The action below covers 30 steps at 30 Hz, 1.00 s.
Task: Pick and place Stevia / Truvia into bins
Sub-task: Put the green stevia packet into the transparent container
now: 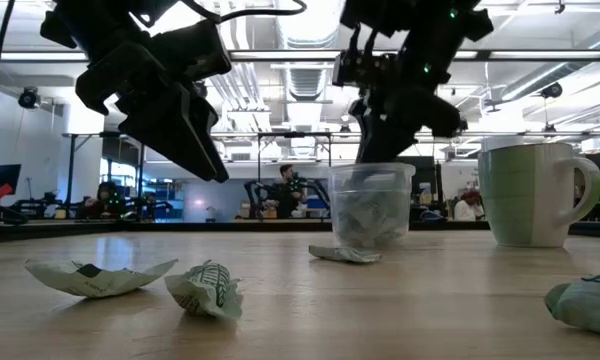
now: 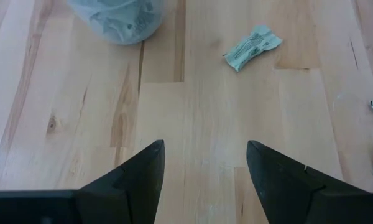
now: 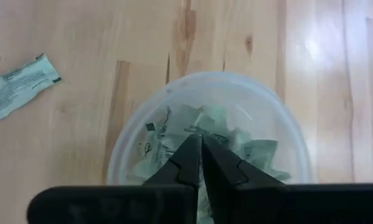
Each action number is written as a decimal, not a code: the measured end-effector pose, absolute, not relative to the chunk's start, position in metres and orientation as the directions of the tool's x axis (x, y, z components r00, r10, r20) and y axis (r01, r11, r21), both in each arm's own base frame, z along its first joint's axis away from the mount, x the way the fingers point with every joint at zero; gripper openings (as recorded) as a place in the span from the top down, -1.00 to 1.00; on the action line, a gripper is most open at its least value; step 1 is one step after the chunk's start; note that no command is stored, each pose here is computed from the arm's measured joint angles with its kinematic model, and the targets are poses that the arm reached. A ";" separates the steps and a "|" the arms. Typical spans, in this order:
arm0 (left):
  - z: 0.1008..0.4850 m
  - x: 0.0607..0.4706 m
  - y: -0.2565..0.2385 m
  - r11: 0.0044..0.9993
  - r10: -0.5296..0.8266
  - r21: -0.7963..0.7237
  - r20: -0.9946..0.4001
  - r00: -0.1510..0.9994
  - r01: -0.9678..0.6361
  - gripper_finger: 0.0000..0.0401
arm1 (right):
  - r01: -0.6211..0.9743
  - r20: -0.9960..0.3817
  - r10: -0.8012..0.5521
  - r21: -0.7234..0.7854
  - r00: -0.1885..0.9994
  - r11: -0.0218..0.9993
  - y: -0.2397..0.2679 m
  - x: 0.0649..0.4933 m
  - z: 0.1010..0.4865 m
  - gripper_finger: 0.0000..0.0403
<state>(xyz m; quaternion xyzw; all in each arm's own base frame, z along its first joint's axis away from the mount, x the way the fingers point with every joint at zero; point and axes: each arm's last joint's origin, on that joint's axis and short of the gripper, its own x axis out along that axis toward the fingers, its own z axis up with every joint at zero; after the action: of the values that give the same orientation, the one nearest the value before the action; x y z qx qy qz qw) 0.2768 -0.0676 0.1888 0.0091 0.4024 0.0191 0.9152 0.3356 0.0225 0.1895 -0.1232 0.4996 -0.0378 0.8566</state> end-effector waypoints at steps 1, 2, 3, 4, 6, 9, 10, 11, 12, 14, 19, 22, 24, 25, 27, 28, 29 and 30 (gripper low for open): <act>0.189 0.277 -0.068 0.999 0.042 0.032 -0.736 0.676 -0.028 -0.05 | -0.058 -0.845 -0.187 -0.249 0.501 0.967 0.023 0.336 0.192 0.95; 0.189 0.277 -0.068 0.999 0.043 0.032 -0.737 0.675 -0.028 -0.05 | -0.058 -0.841 -0.186 -0.249 0.508 0.967 0.023 0.336 0.196 0.93; 0.189 0.277 -0.068 0.999 0.042 0.031 -0.737 0.675 -0.029 -0.05 | -0.059 -0.837 -0.183 -0.248 0.515 0.967 0.023 0.336 0.200 0.91; 0.189 0.277 -0.068 0.999 0.042 0.031 -0.737 0.675 -0.029 -0.05 | -0.061 -0.836 -0.182 -0.248 0.518 0.967 0.024 0.336 0.203 0.89; 0.189 0.277 -0.068 0.999 0.042 0.030 -0.734 0.678 -0.029 -0.05 | -0.064 -0.839 -0.179 -0.246 0.514 0.967 0.025 0.335 0.208 0.82; 0.191 0.279 -0.068 0.999 0.035 0.028 -0.711 0.702 -0.021 -0.05 | -0.049 -0.856 -0.177 -0.229 0.487 0.972 0.027 0.332 0.219 0.71; 0.192 0.281 -0.069 0.999 0.029 0.030 -0.693 0.720 -0.011 -0.05 | -0.044 -0.858 -0.175 -0.223 0.483 0.974 0.029 0.330 0.224 0.68; 0.193 0.283 -0.069 0.999 0.017 0.034 -0.672 0.740 0.007 -0.05 | -0.041 -0.859 -0.173 -0.219 0.483 0.975 0.031 0.328 0.229 0.65; 0.194 0.287 -0.071 0.999 -0.003 0.036 -0.646 0.763 0.034 -0.05 | -0.043 -0.861 -0.171 -0.217 0.480 0.975 0.033 0.326 0.233 0.62; 0.194 0.293 -0.074 0.994 -0.053 0.047 -0.601 0.797 0.102 -0.05 | -0.060 -0.856 -0.156 -0.212 0.493 0.975 0.042 0.321 0.242 0.57; 0.177 0.312 -0.083 0.963 -0.178 0.076 -0.536 0.825 0.258 -0.05 | -0.135 -0.827 -0.094 -0.201 0.554 0.970 0.070 0.300 0.260 0.52; 0.162 0.322 -0.086 0.951 -0.189 0.106 -0.541 0.819 0.290 -0.05 | -0.159 -0.812 -0.070 -0.197 0.579 0.968 0.085 0.283 0.266 0.52; 0.155 0.331 -0.087 0.946 -0.186 0.124 -0.546 0.817 0.299 -0.05 | -0.151 -0.792 -0.070 -0.201 0.606 0.968 0.094 0.271 0.270 0.54; 0.152 0.335 -0.089 0.943 -0.186 0.133 -0.545 0.817 0.303 -0.05 | -0.144 -0.784 -0.076 -0.207 0.616 0.968 0.098 0.264 0.271 0.55; 0.144 0.340 -0.088 0.942 -0.177 0.137 -0.573 0.800 0.306 -0.05 | -0.125 -0.764 -0.087 -0.214 0.639 0.969 0.105 0.251 0.271 0.57; 0.142 0.345 -0.088 0.943 -0.176 0.137 -0.571 0.802 0.304 -0.05 | -0.112 -0.759 -0.099 -0.220 0.643 0.969 0.107 0.244 0.269 0.58; 0.141 0.349 -0.088 0.944 -0.176 0.135 -0.568 0.804 0.302 -0.05 | -0.095 -0.753 -0.111 -0.224 0.648 0.970 0.109 0.237 0.267 0.60; 0.138 0.350 -0.087 0.944 -0.172 0.134 -0.579 0.797 0.301 -0.05 | -0.083 -0.744 -0.119 -0.228 0.658 0.970 0.111 0.231 0.266 0.61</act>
<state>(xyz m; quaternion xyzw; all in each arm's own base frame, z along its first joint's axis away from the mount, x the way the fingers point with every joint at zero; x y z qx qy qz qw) 0.3499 -0.0873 0.1379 0.1100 0.2930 -0.1255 0.9414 0.2313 0.1113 0.2657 -0.1220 0.4134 -0.0099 0.9023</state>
